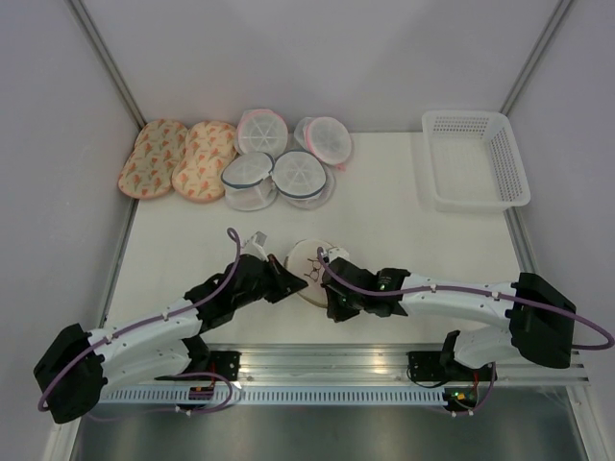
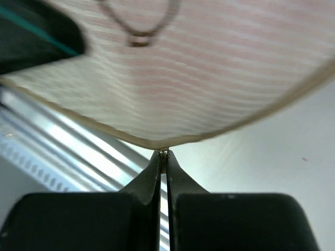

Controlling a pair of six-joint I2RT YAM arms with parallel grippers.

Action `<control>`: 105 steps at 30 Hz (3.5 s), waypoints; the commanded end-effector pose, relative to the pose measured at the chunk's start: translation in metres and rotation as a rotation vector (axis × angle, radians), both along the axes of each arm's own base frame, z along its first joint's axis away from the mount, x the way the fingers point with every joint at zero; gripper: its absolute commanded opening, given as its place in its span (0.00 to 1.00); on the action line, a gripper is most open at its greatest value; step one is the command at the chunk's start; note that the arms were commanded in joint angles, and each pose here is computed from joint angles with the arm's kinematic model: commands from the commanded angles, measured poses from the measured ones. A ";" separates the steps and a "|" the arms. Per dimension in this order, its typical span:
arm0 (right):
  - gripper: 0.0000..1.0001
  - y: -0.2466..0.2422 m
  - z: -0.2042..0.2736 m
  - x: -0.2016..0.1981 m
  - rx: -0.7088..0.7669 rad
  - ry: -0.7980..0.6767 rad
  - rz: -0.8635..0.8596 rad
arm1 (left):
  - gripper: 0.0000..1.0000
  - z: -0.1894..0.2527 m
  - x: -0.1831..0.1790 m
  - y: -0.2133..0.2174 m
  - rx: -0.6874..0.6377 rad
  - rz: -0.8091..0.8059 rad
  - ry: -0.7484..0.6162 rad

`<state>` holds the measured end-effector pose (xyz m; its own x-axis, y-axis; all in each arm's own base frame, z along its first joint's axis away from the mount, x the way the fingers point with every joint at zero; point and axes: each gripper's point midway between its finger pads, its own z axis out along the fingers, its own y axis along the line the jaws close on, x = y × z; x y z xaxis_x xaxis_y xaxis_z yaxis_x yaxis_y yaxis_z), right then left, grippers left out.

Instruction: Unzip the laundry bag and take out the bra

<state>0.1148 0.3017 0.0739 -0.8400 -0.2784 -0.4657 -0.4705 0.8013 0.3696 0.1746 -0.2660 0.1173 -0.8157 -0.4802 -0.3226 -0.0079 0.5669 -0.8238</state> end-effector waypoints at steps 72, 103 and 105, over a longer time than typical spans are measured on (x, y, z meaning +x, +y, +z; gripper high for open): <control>0.00 -0.023 0.018 0.024 -0.041 -0.075 -0.024 | 0.02 -0.006 0.038 -0.034 0.003 -0.164 0.003; 0.00 -0.058 0.008 0.044 -0.221 -0.128 -0.063 | 0.98 0.005 0.052 0.042 0.204 0.009 -0.007; 0.00 -0.033 0.013 0.032 -0.090 -0.093 0.026 | 0.98 0.001 0.037 0.048 0.162 0.018 0.007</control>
